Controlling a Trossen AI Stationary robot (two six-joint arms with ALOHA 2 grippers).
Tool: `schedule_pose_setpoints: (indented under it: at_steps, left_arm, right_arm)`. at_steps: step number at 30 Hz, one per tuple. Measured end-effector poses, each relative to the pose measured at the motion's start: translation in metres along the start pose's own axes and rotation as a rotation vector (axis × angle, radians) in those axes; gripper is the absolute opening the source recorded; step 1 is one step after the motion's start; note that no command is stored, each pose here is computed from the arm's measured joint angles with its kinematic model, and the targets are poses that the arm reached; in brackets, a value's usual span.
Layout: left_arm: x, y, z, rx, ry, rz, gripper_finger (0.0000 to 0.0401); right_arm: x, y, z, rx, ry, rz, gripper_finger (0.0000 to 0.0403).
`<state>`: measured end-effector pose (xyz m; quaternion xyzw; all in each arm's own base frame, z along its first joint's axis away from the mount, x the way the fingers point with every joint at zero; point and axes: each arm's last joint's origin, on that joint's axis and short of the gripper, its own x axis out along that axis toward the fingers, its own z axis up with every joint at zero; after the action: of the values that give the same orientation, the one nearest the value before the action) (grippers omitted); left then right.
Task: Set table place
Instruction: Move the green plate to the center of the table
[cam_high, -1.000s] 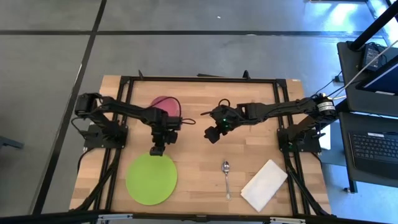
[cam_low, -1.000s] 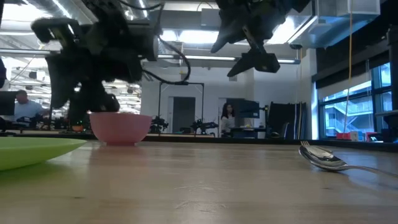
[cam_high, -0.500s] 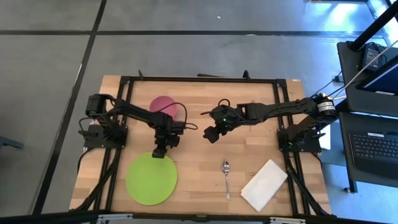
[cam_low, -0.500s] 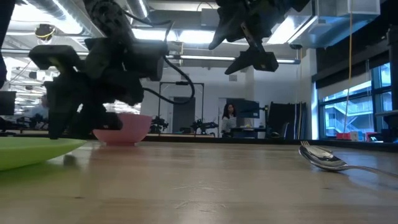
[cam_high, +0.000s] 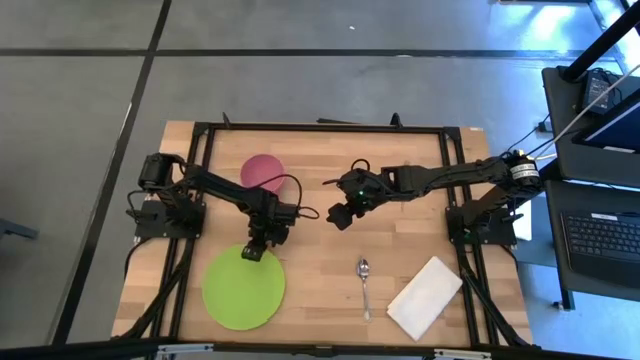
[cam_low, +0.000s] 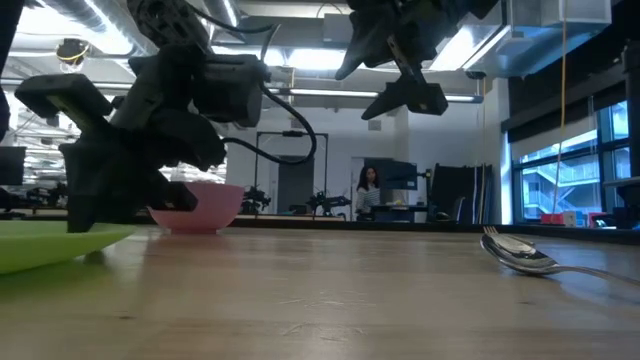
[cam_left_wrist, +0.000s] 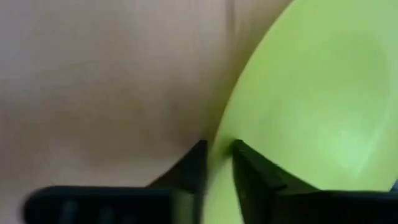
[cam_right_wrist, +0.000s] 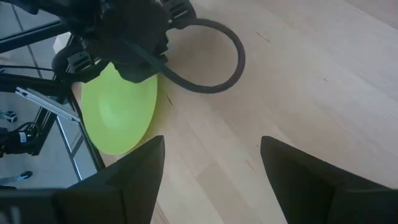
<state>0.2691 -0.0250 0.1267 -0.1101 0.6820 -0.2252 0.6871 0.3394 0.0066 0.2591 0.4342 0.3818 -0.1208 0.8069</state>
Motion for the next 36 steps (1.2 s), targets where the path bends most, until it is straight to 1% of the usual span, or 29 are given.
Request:
schedule_pose_setpoints:
  at_steps: [1,2,5,10,12,15,19,22,24,26,29,31,36]
  left_arm:
    - [0.000,-0.001,0.000,-0.019,-0.002,-0.009,0.0025]
    - [0.000,-0.001,0.001,-0.041,-0.011,-0.014,0.0015]
    - [-0.001,-0.001,0.005,-0.107,-0.048,-0.039,0.0015]
    - [-0.004,-0.004,0.011,-0.241,-0.111,-0.129,0.0005]
    - [-0.009,-0.006,0.016,-0.297,-0.169,-0.173,0.0004]
    - [-0.021,-0.008,0.025,-0.399,-0.273,-0.249,0.0003]
    - [-0.041,-0.002,0.034,-0.582,-0.426,-0.284,0.0002]
    - [-0.055,0.008,0.036,-0.725,-0.545,-0.246,0.0002]
    - [-0.063,0.016,0.036,-0.812,-0.625,-0.194,0.0002]
    - [-0.066,0.023,0.035,-0.891,-0.672,-0.142,0.0002]
    - [-0.067,0.028,0.032,-0.950,-0.688,-0.080,0.0001]
    - [-0.066,0.031,0.028,-0.980,-0.672,-0.037,0.0001]
    - [-0.065,0.039,0.018,-1.048,-0.630,0.080,0.0001]
  right_arm:
    - [0.000,0.000,0.000,-0.001,0.000,0.000,0.0268]
    - [0.000,0.000,0.000,-0.002,0.000,0.000,0.0268]
    - [0.000,0.000,0.000,-0.003,0.000,-0.001,0.0268]
    - [0.000,0.001,0.000,-0.026,0.006,0.015,0.0268]
    - [-0.001,0.003,0.001,-0.041,0.020,0.050,0.0268]
    - [-0.006,0.007,0.001,-0.099,0.046,0.117,0.0268]
    - [-0.026,0.013,0.001,-0.172,0.026,0.171,0.0268]
    - [-0.048,0.018,0.001,-0.223,-0.018,0.217,0.0268]
    - [-0.066,0.021,0.001,-0.273,-0.055,0.252,0.0268]
    - [-0.081,0.023,0.000,-0.318,-0.091,0.282,0.0268]
    - [-0.102,0.024,-0.003,-0.381,-0.129,0.309,0.0268]
    - [-0.114,0.023,-0.006,-0.410,-0.137,0.310,0.0268]
    - [-0.132,0.013,-0.016,-0.459,-0.102,0.253,0.0268]
